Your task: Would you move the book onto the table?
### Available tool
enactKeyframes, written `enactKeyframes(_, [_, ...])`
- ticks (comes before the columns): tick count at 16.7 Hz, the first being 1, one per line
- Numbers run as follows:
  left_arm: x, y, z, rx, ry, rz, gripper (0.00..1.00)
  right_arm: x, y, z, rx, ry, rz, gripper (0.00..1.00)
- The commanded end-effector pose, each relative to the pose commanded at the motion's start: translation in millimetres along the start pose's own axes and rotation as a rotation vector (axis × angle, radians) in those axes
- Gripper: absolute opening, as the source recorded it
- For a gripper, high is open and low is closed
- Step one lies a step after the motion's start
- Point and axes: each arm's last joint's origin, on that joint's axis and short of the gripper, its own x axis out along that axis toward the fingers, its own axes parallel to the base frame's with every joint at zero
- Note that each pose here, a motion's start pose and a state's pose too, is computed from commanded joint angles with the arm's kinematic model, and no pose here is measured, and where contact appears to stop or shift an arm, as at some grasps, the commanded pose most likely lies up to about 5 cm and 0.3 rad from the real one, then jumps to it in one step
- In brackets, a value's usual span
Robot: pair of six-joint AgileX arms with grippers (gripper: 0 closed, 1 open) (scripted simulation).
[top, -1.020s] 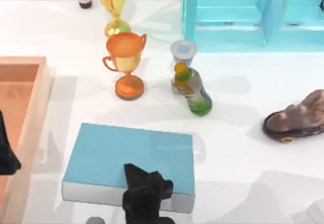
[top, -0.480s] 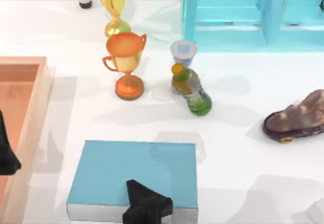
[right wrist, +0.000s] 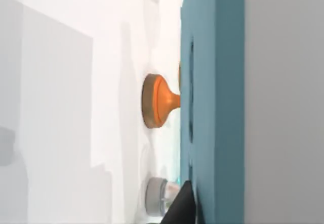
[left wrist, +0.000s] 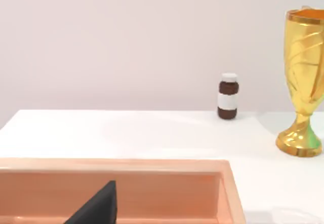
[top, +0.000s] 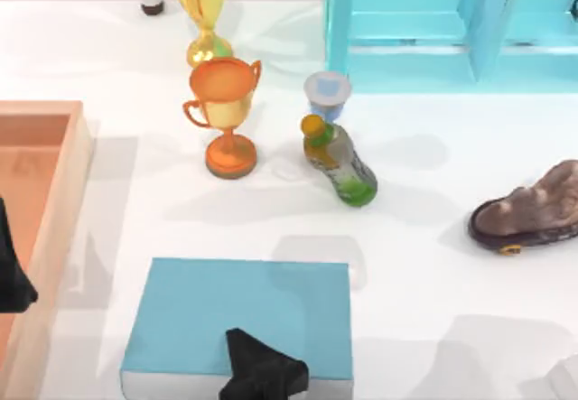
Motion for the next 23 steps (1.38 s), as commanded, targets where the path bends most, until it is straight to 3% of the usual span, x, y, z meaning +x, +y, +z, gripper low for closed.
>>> enactKeyframes(9, [0, 0, 0, 0.0, 0.0, 0.0, 1.0, 5, 22, -2, 0.0, 0.001, -0.003, 0.0])
enactKeyframes(22, [0, 0, 0, 0.0, 0.0, 0.0, 1.0, 5, 22, -2, 0.0, 0.001, -0.003, 0.98])
enactKeyframes(23, [0, 0, 0, 0.0, 0.0, 0.0, 1.0, 5, 22, -2, 0.0, 0.001, -0.003, 1.0])
